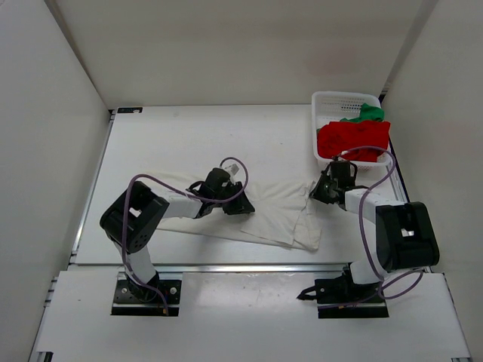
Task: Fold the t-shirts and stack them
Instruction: Fold the other side of the tshirt into a rectangle, then rotate the tshirt 80 degrees, then grab the bottom of the folded rectangular tshirt with both arms, then fold the folded rectangular tshirt in 1/3 of the way
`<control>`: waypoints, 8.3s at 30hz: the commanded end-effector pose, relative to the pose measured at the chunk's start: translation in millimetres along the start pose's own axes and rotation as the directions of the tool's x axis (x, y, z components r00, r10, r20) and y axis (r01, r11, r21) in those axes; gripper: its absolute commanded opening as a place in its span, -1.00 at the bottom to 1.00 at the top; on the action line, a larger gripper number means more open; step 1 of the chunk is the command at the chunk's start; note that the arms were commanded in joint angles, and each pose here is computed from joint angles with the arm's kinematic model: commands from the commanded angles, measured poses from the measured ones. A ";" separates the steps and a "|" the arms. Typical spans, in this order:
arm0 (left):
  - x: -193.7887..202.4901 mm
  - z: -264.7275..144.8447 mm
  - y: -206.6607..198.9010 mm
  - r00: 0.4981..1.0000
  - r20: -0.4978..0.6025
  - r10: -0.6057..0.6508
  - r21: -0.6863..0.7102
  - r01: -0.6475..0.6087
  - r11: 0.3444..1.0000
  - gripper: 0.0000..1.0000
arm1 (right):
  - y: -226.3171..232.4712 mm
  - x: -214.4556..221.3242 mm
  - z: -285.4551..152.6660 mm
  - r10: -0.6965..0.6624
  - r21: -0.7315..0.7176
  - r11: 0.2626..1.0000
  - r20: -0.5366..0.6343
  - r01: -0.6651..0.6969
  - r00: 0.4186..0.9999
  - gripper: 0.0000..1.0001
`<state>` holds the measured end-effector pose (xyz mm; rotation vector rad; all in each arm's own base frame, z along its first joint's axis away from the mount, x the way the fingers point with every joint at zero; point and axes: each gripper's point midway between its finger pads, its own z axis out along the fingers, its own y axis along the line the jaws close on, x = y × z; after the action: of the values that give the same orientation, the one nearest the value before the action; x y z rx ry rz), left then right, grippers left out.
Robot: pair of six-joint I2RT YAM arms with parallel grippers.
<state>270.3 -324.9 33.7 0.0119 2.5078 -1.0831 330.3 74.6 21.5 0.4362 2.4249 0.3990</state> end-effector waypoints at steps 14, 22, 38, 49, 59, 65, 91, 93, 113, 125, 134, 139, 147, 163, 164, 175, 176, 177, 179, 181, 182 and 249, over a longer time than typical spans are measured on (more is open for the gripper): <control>1.4 -37.6 -50.4 0.993 0.049 0.107 0.137 -0.112 0.984 -0.22 | 64.0 -1.9 -40.1 -0.134 -0.079 0.987 0.093 0.142 0.987 -0.66; -15.6 -75.9 -27.6 0.986 0.119 0.117 0.090 -0.128 0.988 -0.20 | 111.5 57.5 6.3 -0.282 -0.145 0.954 -0.140 0.262 0.949 -1.00; -41.8 -129.3 29.0 0.981 0.193 0.022 -0.016 -0.019 1.000 -0.20 | 248.4 -160.7 158.9 -0.233 -0.378 0.902 -0.017 0.209 0.972 -0.99; -30.5 -160.0 76.7 0.975 0.223 -0.022 -0.116 0.049 0.992 -0.19 | 326.7 -198.8 -17.9 -0.445 -0.380 0.789 0.188 0.483 0.875 -0.44; -39.2 -172.0 71.7 0.981 0.194 0.030 -0.096 -0.011 0.995 -0.21 | 338.7 -74.9 -43.9 -0.683 -0.163 0.716 0.035 0.679 0.729 -0.92; -40.1 -172.5 58.9 0.975 0.199 0.103 -0.092 -0.086 0.992 -0.20 | 296.9 8.2 -50.5 -0.650 -0.261 0.731 0.015 0.630 0.760 -0.91; -37.0 -144.7 38.5 0.984 0.149 0.099 -0.027 -0.096 0.995 -0.18 | 141.7 -39.5 94.8 -0.274 -0.132 0.955 -0.052 0.266 0.960 -0.85; -34.7 -141.3 36.2 0.985 0.133 0.106 -0.022 -0.104 0.994 -0.16 | 147.5 -44.2 106.8 -0.277 -0.145 0.953 -0.069 0.265 0.958 -0.84; -69.5 -147.6 16.1 0.980 0.163 0.111 -0.006 -0.112 0.994 -0.14 | 254.5 43.0 5.7 -0.329 -0.462 0.845 -0.053 0.269 0.943 -0.45; -75.6 -158.2 31.3 0.975 0.205 0.083 -0.035 -0.078 0.996 -0.13 | 320.0 121.7 44.7 -0.225 -0.572 0.816 -0.172 0.088 0.959 -0.27; -82.1 -158.1 31.5 0.971 0.222 0.093 -0.040 -0.086 0.995 -0.14 | 317.7 120.8 76.7 -0.212 -0.518 0.852 -0.217 0.072 0.953 -1.00; -71.2 -151.6 39.3 0.977 0.197 0.085 -0.050 -0.077 0.996 -0.14 | 262.7 95.0 58.1 -0.176 -0.499 0.865 -0.202 0.054 0.963 -1.00; -41.7 -125.5 40.4 0.988 0.102 0.113 -0.084 -0.105 0.991 -0.13 | 139.9 54.8 19.2 -0.194 -0.439 0.897 -0.289 0.051 0.937 -0.63; -13.7 -169.5 131.5 0.973 0.229 0.039 -0.383 0.053 0.922 -0.14 | 149.0 172.6 -61.1 -0.348 -0.498 0.858 -0.381 0.128 0.857 -0.28; -15.4 -172.1 132.7 0.970 0.242 0.028 -0.369 0.066 0.927 -0.24 | 158.9 174.6 -59.5 -0.346 -0.520 0.847 -0.378 0.112 0.859 -0.26; 2.9 -161.0 125.7 0.988 0.146 0.057 -0.378 0.003 0.926 -0.36 | 154.1 155.9 -38.6 -0.282 -0.501 0.863 -0.355 0.074 0.891 -1.00; -1.0 -161.2 123.9 0.986 0.151 0.067 -0.377 -0.005 0.926 -0.33 | 137.8 153.1 -36.6 -0.263 -0.470 0.880 -0.357 0.071 0.896 -0.99; 2.2 -160.7 124.7 0.988 0.136 0.071 -0.381 -0.013 0.924 -0.30 | 125.6 151.9 -43.9 -0.263 -0.456 0.886 -0.343 0.085 0.902 -1.00; 6.0 -158.6 122.5 0.990 0.109 0.086 -0.380 -0.038 0.924 -0.25 | 101.6 137.6 -48.8 -0.219 -0.421 0.904 -0.320 0.069 0.922 -0.93; 17.4 -148.5 114.5 0.995 0.045 0.094 -0.355 -0.072 0.932 -0.15 | 85.3 139.0 -60.7 -0.217 -0.401 0.914 -0.349 0.064 0.912 -0.50; 21.2 -146.3 112.9 0.994 0.021 0.104 -0.349 -0.091 0.933 -0.13 | 83.2 136.5 -63.2 -0.227 -0.401 0.913 -0.344 0.076 0.911 -0.44; -181.8 -57.3 5.2 0.981 0.188 0.038 -0.111 -0.018 0.994 -0.98 | 130.2 -46.8 -21.0 -0.132 -0.398 0.914 -0.097 0.083 0.986 -1.00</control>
<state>393.0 -251.4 123.8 -0.0673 2.4197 -0.9213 354.1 179.0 105.6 0.1489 2.4375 0.9119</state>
